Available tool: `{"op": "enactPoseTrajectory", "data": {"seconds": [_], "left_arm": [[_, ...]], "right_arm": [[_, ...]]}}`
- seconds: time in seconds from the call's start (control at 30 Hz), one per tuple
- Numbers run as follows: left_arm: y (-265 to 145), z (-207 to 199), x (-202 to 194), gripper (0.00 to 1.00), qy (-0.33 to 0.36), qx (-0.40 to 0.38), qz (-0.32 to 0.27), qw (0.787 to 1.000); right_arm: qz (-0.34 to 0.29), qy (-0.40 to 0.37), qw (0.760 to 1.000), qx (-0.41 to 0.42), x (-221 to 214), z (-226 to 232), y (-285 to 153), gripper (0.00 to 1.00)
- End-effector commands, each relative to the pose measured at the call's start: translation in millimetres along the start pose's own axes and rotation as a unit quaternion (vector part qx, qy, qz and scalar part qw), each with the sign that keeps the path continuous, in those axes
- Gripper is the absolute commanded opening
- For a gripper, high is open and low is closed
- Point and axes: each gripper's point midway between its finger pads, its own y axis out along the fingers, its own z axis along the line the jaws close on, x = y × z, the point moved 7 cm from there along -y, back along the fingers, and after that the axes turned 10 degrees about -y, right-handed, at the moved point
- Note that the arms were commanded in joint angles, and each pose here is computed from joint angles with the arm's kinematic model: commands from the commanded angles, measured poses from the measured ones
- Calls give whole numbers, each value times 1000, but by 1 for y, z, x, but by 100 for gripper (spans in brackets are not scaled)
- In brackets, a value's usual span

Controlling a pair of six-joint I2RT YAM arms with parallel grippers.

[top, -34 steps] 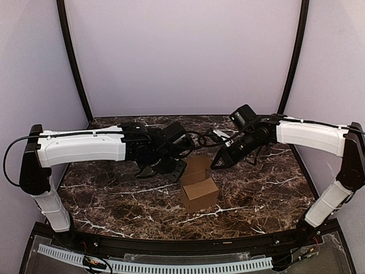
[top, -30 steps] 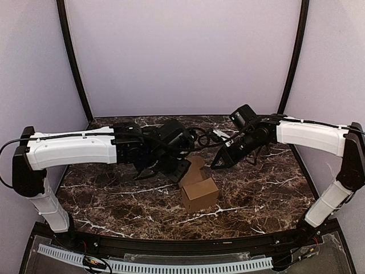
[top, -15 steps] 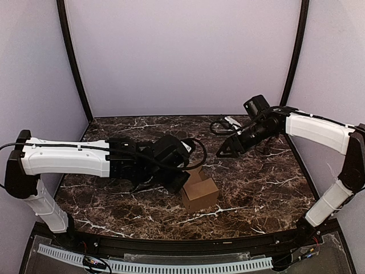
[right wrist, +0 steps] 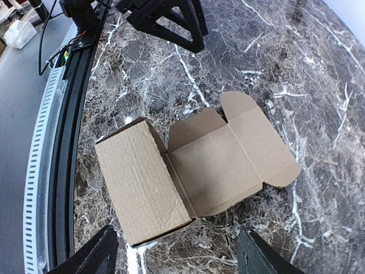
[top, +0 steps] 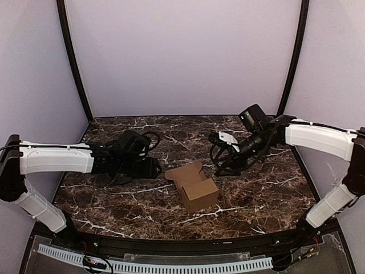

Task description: Fold the paper box

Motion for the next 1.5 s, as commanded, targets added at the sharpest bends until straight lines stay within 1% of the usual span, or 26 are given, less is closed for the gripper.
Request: {"op": "enactPoseTrajectory", "data": {"seconds": [0.0,0.03,0.07,0.1,0.13,0.17,0.2,0.23,0.33,0.4,0.5,0.63,0.67,0.7,0.73,0.77,0.83,0.9,0.97,1.1,1.23,1.3,1.33,1.4,1.43,1.47], "left_arm": [[15,-2,-16,60,-96,-69,57,991],[20,-1,-12,61,-112,-80,53,989],[27,4,-14,61,-133,-75,55,987],[31,10,-7,62,-152,-74,47,985],[38,16,-8,63,-174,-64,52,981],[42,18,0,63,-192,-79,48,977],[50,23,-3,63,-214,-75,58,972],[54,24,0,63,-226,-87,62,968],[70,23,-4,62,-238,-102,81,962],[80,17,-4,61,-233,-124,93,960],[91,12,-4,58,-225,-134,109,959],[106,6,-4,50,-212,-141,128,959],[110,7,-7,45,-208,-137,132,959],[111,6,-5,42,-206,-136,131,960],[114,8,-7,36,-202,-131,132,961],[115,6,-5,33,-201,-132,130,962],[118,5,-5,20,-195,-131,136,962],[118,2,-3,12,-194,-139,135,962],[117,-1,-1,7,-194,-146,132,961],[112,-9,10,1,-185,-168,115,961],[103,-14,21,1,-156,-174,86,969],[98,-14,25,1,-138,-170,71,973],[96,-15,28,1,-131,-170,64,975],[90,-15,34,1,-105,-164,42,980],[85,-15,40,1,-86,-159,20,983],[80,-16,44,1,-75,-158,6,984]], "right_arm": [[-28,50,998,40,-6,-7,12,71],[-37,49,997,45,-3,-5,13,71],[-42,41,997,45,-3,-4,12,72],[-43,27,998,40,-1,-3,11,72],[-40,9,998,37,-2,0,11,73],[-32,-10,999,29,-2,2,11,74],[-22,-32,999,21,-2,5,13,75],[-10,-50,999,15,-1,7,13,76],[5,-81,997,10,4,12,14,77],[15,-93,995,13,4,15,17,78],[37,-112,993,23,1,24,29,78],[49,-126,990,24,-1,32,42,78],[52,-132,990,21,-1,33,46,79],[56,-136,989,19,-1,34,48,78],[60,-140,988,19,-2,35,52,79],[64,-142,988,21,-4,36,55,79],[77,-143,986,24,-9,36,62,78],[85,-142,986,20,-12,35,67,76],[85,-141,986,10,-14,34,71,73],[87,-145,985,-31,-12,26,72,67],[85,-157,983,-52,-9,19,74,65],[81,-160,983,-45,-6,19,74,69],[76,-160,984,-32,-4,21,73,74],[64,-166,984,-20,2,25,66,88],[59,-171,983,-22,4,25,60,95],[52,-174,983,-27,7,24,52,98]]}}
